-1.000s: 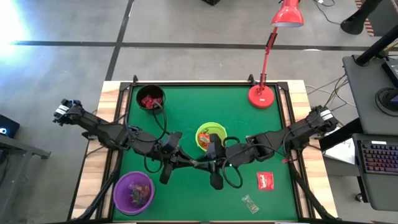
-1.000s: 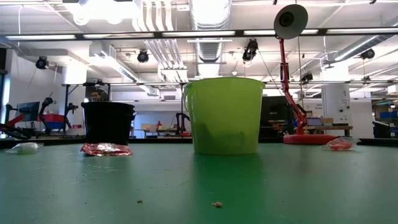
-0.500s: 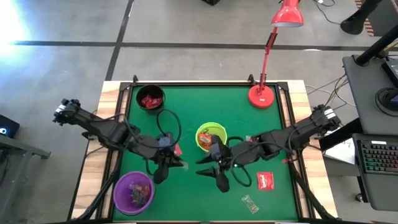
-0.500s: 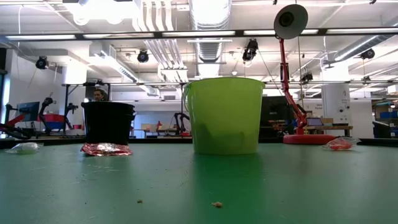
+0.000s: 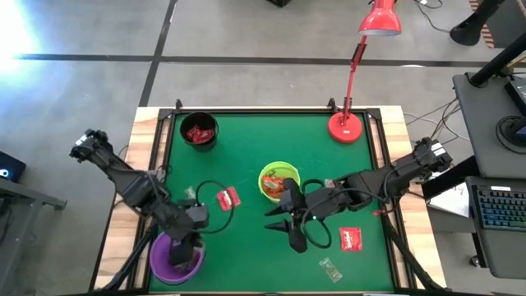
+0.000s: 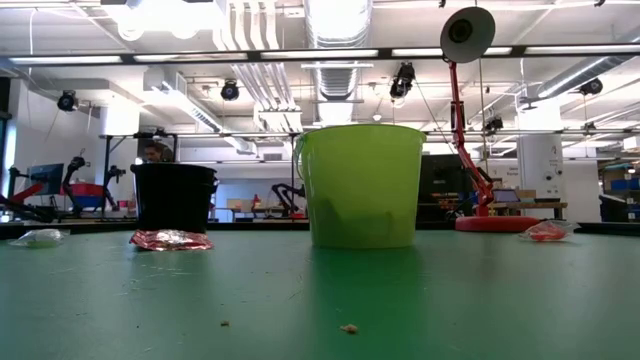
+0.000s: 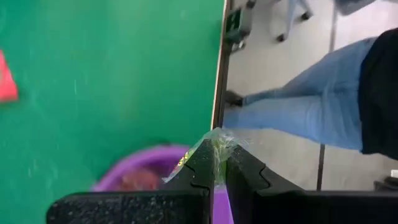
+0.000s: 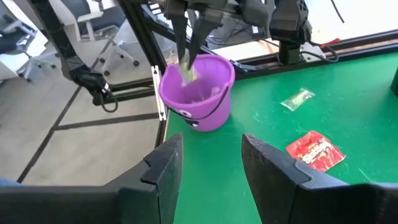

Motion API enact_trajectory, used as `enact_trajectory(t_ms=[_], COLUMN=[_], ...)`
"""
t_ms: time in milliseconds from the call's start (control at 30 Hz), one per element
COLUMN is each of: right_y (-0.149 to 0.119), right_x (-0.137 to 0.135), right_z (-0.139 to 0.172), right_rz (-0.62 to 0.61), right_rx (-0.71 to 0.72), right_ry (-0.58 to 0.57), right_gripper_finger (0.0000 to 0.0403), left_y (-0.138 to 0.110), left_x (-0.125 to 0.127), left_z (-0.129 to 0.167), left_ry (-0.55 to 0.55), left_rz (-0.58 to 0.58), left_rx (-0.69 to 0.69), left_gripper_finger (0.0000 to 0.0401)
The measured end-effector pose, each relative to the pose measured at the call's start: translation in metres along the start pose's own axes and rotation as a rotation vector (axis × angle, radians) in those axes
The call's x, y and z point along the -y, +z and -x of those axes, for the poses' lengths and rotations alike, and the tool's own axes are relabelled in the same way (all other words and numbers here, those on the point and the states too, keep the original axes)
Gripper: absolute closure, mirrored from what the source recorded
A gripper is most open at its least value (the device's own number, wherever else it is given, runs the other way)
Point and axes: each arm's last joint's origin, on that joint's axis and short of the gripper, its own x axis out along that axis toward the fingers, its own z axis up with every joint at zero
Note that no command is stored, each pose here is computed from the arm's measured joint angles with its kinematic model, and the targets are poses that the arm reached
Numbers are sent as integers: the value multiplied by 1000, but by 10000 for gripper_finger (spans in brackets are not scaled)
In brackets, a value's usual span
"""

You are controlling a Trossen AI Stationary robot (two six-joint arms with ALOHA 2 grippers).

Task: Sort candy
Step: Put the green gummy into the purple bucket

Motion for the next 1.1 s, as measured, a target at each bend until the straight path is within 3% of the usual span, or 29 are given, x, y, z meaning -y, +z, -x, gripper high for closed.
enact_trajectory(t_ms=[433, 733, 967, 1100], right_y=[-3, -6, -6, -7], right_x=[1, 2, 2, 2], right_z=[0, 0, 0, 0], right_rz=[7, -10, -58, -58], right_rx=[-34, -57, -61, -65], right_ry=[-14, -24, -28, -29], right_gripper_finger=[245, 245, 245, 245], left_y=[-40, -49, -51, -52], left_x=[6, -7, -10, -10], left_z=[-14, -51, -57, -57], left_ry=[131, 233, 254, 255], left_rz=[119, 123, 158, 173], left_rx=[-168, -229, -247, -248], left_gripper_finger=[398, 398, 395, 374])
